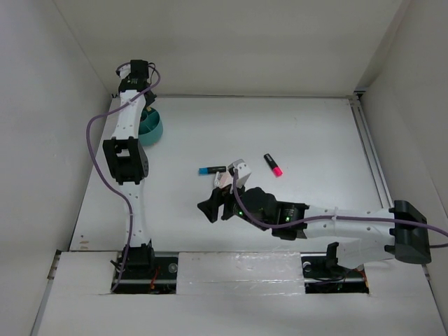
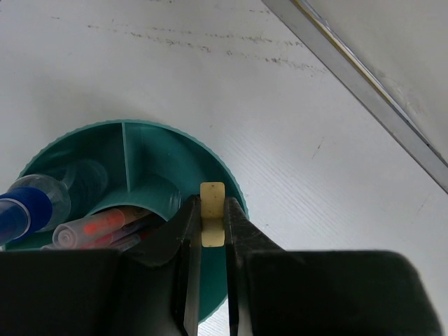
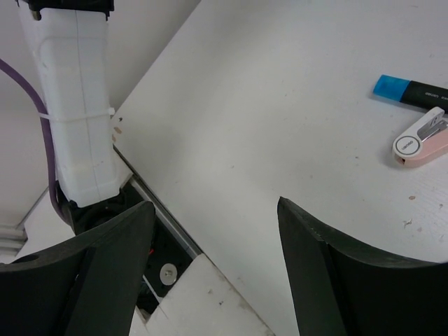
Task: Sort the stationery into containers
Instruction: Place the stationery in the storage box.
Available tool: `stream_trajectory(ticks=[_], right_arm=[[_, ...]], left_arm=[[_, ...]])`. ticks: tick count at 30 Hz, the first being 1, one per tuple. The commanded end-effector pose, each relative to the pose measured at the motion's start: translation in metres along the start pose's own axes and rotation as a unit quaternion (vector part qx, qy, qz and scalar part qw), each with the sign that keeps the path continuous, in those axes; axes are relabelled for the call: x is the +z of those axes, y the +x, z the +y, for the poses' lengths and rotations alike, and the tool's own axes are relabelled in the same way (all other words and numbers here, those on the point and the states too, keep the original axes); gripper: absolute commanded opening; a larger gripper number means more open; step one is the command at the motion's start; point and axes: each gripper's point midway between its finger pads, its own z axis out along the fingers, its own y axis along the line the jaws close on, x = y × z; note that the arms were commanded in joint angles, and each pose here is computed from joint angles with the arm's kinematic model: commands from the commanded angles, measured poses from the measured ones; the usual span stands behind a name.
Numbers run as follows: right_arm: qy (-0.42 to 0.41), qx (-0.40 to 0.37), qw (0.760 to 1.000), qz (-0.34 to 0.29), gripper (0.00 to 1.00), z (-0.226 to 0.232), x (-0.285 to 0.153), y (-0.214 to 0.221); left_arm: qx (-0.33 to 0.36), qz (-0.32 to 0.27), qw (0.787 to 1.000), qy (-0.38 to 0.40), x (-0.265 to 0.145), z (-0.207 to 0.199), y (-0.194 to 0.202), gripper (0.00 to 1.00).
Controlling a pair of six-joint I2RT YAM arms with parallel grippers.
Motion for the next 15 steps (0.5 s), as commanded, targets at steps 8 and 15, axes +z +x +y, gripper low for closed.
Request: stream_trajectory(ticks=[8, 15], right_arm=[[-0.005, 0.016, 0.999, -0.029, 0.77, 0.006, -0.007, -0.016], [-0.006, 0.013, 1.0, -0.023, 0.77, 0.006, -0.009, -0.01]], left_arm=[[-0.012, -0.039, 0.999, 0.009, -0.024, -0.002, -0.029, 0.19], [-0.017, -0.047, 0.999, 0.021, -0.036, -0.005, -0.037, 0.28]])
